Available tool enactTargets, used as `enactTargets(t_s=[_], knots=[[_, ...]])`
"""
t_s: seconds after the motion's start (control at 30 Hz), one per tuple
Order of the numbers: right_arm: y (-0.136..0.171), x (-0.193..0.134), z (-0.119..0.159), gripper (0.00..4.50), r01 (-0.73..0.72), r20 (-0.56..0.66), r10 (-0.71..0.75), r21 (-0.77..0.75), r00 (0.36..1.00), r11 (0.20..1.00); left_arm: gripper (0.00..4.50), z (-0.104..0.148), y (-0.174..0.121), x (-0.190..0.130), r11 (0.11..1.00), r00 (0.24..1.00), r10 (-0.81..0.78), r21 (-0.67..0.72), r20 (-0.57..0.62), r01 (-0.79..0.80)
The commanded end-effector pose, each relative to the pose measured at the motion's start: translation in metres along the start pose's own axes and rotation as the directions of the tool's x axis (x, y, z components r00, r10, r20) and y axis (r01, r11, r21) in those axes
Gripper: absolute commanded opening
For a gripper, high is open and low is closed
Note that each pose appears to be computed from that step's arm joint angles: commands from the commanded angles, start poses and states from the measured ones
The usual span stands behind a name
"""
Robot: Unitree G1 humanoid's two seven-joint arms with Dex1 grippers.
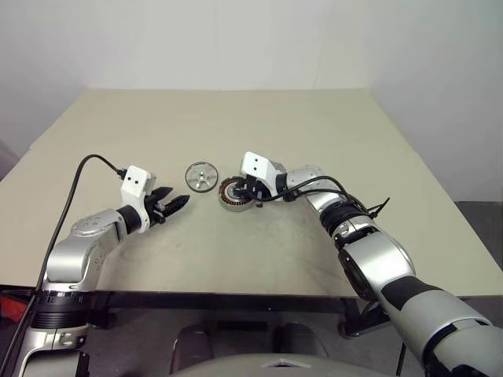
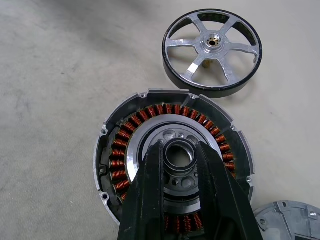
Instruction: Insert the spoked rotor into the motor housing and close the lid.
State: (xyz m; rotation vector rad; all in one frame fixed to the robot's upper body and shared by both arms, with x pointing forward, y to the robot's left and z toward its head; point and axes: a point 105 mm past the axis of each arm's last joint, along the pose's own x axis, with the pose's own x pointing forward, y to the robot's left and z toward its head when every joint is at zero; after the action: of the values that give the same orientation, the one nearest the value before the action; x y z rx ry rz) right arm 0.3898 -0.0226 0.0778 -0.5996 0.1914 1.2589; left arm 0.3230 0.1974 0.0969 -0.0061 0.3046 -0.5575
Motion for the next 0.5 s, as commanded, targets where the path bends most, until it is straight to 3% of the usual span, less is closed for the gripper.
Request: enactTargets(t_s=[0.03, 0.37, 0.5], knots=[[-0.0058, -0.0011, 0.0046, 0.64, 0.026, 0.002, -0.026, -0.024, 1.000, 0.999, 3.09, 0.0146, -0.0012, -0.0016, 0.999, 0.999, -0.002, 0.036, 0.046, 0.000], [-0.0044, -0.0010, 0.0033, 0.64, 0.019, -0.002, -0.019, -0.035, 1.000, 0.999, 3.09, 0.0148, -0.0012, -0.0015, 0.999, 0.999, -0.001, 0.036, 0.047, 0.000], [-0.0050, -0.0015, 0.0039, 1.90, 0.030, 0.003, -0.030, -0.057, 1.000, 0.998, 3.09, 0.0150, -0.0006, -0.0015, 0.999, 0.999, 0.001, 0.037, 0.047, -0.003]])
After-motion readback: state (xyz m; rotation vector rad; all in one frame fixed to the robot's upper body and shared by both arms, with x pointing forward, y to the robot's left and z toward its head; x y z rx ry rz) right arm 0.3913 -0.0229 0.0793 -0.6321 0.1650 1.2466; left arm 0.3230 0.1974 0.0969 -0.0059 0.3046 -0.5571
